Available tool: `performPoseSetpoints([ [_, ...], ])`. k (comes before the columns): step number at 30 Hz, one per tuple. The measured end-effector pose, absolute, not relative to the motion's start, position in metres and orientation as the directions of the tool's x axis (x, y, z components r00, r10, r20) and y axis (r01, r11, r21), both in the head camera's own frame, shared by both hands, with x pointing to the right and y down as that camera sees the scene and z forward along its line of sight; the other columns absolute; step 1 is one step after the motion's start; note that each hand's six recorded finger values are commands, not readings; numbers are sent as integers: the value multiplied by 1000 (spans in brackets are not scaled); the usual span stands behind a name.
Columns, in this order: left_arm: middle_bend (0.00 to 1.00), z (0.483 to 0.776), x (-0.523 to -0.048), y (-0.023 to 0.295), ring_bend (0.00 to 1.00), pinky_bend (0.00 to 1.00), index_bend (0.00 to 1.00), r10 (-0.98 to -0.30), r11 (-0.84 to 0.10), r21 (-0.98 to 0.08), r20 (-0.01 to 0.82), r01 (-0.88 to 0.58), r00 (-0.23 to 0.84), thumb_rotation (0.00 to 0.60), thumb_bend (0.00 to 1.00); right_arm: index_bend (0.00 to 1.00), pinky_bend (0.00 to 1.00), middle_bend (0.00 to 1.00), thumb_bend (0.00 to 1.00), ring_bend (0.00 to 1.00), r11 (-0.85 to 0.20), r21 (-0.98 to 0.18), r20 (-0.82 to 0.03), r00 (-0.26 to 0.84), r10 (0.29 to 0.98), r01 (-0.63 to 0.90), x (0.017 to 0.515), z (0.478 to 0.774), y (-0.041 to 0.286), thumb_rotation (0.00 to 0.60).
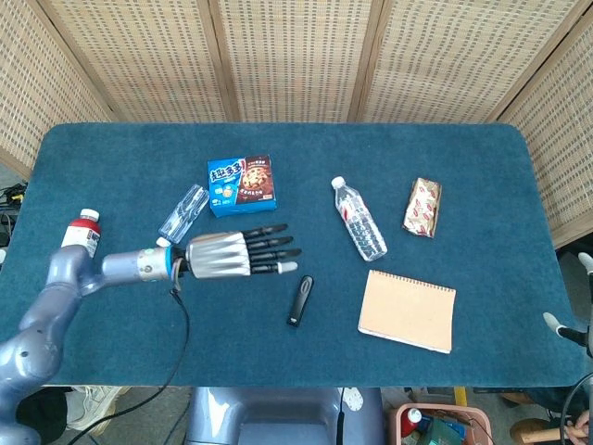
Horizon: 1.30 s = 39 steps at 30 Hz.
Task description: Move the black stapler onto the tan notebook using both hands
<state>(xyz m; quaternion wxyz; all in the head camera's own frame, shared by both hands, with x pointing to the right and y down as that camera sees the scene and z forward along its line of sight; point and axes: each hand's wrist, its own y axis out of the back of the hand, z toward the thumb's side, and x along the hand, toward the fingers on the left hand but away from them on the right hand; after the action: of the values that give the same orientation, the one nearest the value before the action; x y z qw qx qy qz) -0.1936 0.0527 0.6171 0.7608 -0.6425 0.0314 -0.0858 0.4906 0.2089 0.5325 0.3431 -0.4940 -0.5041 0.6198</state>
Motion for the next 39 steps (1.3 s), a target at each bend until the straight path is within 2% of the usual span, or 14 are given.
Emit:
performPoseSetpoints([
  [5, 0, 606, -251, 39, 0, 0, 0, -409, 81, -985, 110, 155, 906, 600, 0, 0, 0, 0, 0, 0, -284, -957, -289, -251, 924, 56, 482, 539, 209, 600],
  [9, 0, 593, -299, 41, 0, 0, 0, -638, -22, -987, 137, 160, 758, 600, 0, 0, 0, 0, 0, 0, -322, -946, -322, -192, 927, 35, 469, 548, 203, 600],
  [10, 0, 589, -316, 45, 0, 0, 0, -707, -64, -987, 150, 150, 691, 600, 0, 0, 0, 0, 0, 0, -333, -943, -332, -166, 929, 24, 464, 551, 200, 600],
  [12, 0, 581, -342, 53, 0, 0, 0, -800, -132, -983, 181, 127, 572, 600, 0, 0, 0, 0, 0, 0, -346, -938, -345, -126, 930, 12, 455, 555, 195, 600],
  [13, 0, 577, -362, 59, 0, 0, 0, -853, -180, -978, 210, 108, 478, 600, 0, 0, 0, 0, 0, 0, -355, -935, -354, -96, 930, 6, 449, 557, 191, 600],
  [16, 0, 566, -412, 82, 0, 0, 0, -926, -293, -954, 299, 59, 229, 600, 0, 0, 0, 0, 0, 0, -378, -926, -378, -4, 926, -12, 430, 564, 179, 600],
  [20, 0, 550, -462, 119, 0, 0, 0, -910, -413, -911, 411, 26, -44, 600, 0, 0, 0, 0, 0, 0, -392, -918, -397, 138, 907, -61, 399, 572, 164, 600],
  [25, 0, 542, -483, 155, 0, 0, 0, -845, -503, -864, 496, -19, -203, 600, 5, 4, 0, 0, 0, 0, -397, -912, -406, 381, 830, -106, 342, 578, 144, 600],
  [27, 0, 540, -486, 162, 0, 0, 0, -837, -509, -861, 499, -17, -224, 600, 15, 21, 0, 3, 0, 0, -389, -913, -397, 474, 786, -119, 319, 579, 138, 600],
  [30, 0, 538, -483, 164, 0, 0, 0, -841, -504, -864, 495, -17, -217, 600, 20, 45, 0, 20, 1, 0, -366, -918, -377, 624, 684, -154, 277, 581, 132, 600],
  [34, 0, 534, -479, 166, 0, 0, 0, -858, -482, -876, 472, 0, -201, 600, 19, 75, 0, 49, 35, 0, -325, -920, -361, 792, 492, -218, 212, 595, 132, 600],
  [37, 0, 536, -478, 167, 0, 0, 0, -856, -485, -875, 475, -2, -203, 600, 20, 78, 0, 53, 61, 0, -310, -921, -347, 861, 373, -237, 166, 609, 140, 600],
  [39, 0, 536, -479, 167, 0, 0, 0, -855, -486, -874, 476, -5, -205, 600, 20, 83, 0, 56, 71, 0, -310, -918, -346, 882, 320, -247, 143, 617, 145, 600],
])
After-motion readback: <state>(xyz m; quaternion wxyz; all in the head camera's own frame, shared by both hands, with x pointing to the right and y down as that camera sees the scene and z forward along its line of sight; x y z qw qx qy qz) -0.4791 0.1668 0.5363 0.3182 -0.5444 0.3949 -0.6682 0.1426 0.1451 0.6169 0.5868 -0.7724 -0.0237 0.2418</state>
